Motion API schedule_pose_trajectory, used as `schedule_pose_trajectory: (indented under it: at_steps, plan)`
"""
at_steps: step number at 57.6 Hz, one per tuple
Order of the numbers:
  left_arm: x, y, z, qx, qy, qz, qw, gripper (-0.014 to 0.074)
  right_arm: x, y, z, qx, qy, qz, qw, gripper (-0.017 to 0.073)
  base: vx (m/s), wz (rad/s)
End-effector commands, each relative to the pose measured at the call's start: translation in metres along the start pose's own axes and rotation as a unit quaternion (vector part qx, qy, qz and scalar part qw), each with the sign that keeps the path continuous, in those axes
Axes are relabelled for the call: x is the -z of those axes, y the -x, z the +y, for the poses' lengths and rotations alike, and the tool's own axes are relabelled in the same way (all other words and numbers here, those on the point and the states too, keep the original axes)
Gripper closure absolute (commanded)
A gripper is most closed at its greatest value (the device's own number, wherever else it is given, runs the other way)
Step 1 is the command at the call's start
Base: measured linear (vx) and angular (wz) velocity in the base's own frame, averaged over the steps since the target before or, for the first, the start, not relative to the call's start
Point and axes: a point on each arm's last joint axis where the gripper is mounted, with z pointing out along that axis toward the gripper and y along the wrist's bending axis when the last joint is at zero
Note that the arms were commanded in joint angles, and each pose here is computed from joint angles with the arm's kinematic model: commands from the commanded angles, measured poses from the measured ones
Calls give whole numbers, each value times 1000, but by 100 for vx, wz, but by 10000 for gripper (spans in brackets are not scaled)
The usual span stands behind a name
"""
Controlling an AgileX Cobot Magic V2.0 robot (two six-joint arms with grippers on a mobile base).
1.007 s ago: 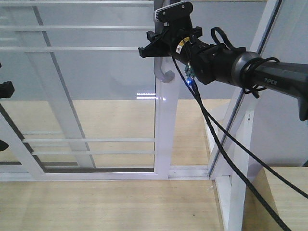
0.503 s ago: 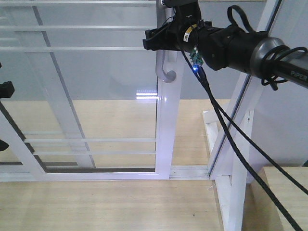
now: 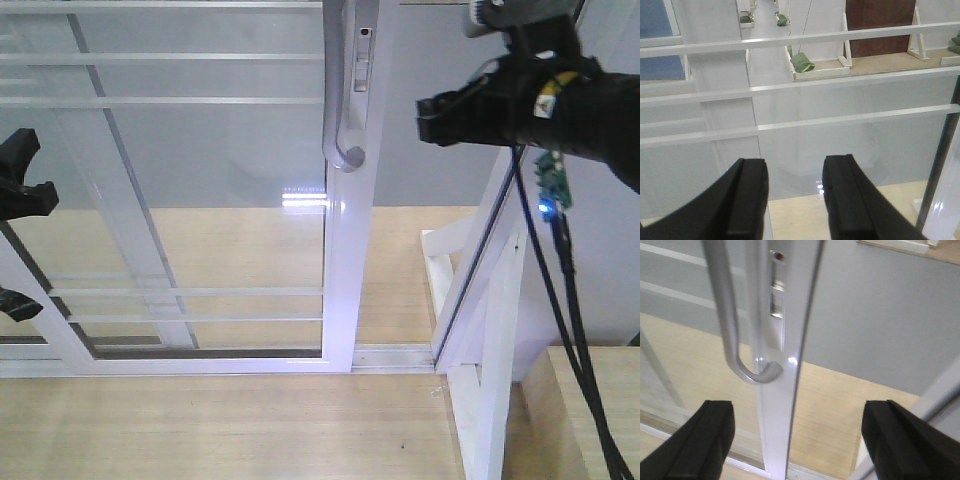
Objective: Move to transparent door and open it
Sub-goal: 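Open the right gripper and withdraw it from the handle, then bring the left gripper to the silver handle and grasp it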
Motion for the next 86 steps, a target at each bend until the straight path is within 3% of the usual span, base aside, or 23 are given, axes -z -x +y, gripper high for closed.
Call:
schedule_pose_trajectory:
  at_steps: [1, 9, 13, 24, 28, 38, 45, 53, 61, 77, 86]
  plan:
    - [1, 22, -3, 6, -10, -66, 998, 189, 32, 7, -19, -14, -26, -64, 997, -25, 0, 0]
    - [1, 21, -13, -27, -40, -65, 997, 189, 58, -17, -37, -31, -61, -53, 996, -25, 0, 0]
    - [-3, 20, -20, -31, -58, -68, 995, 189, 69, -27, -39, -36, -70, -50, 996, -25, 0, 0]
    - [-40, 21, -43, 30, -111, -66, 991, 188, 88, -42, -37, -42, -73, -46, 995, -25, 0, 0]
    - [-59, 29, -57, 34, -136, -80, 987, 188, 89, -44, -37, -47, -72, -43, 995, -25, 0, 0]
    - [-109, 39, -101, -10, -207, -86, 975, 153, 89, -45, -37, -49, -72, -41, 995, -25, 0, 0]
    - [-134, 50, -128, -13, -234, -103, 967, 92, 89, -45, -37, -49, -72, -40, 995, -25, 0, 0]
    - [-159, 54, -152, -9, -251, -114, 961, 62, 89, -45, -37, -50, -71, -40, 995, -25, 0, 0]
    - [-183, 57, -177, 22, -269, -122, 955, 62, 89, -45, -37, -50, -71, -40, 995, -25, 0, 0]
    - [-215, 51, -213, 20, -286, -122, 950, 63, 89, -45, -37, -50, -71, -40, 995, -25, 0, 0]
    - [-237, 46, -222, 14, -284, -128, 950, 88, 89, -45, -37, -49, -72, -40, 995, -25, 0, 0]
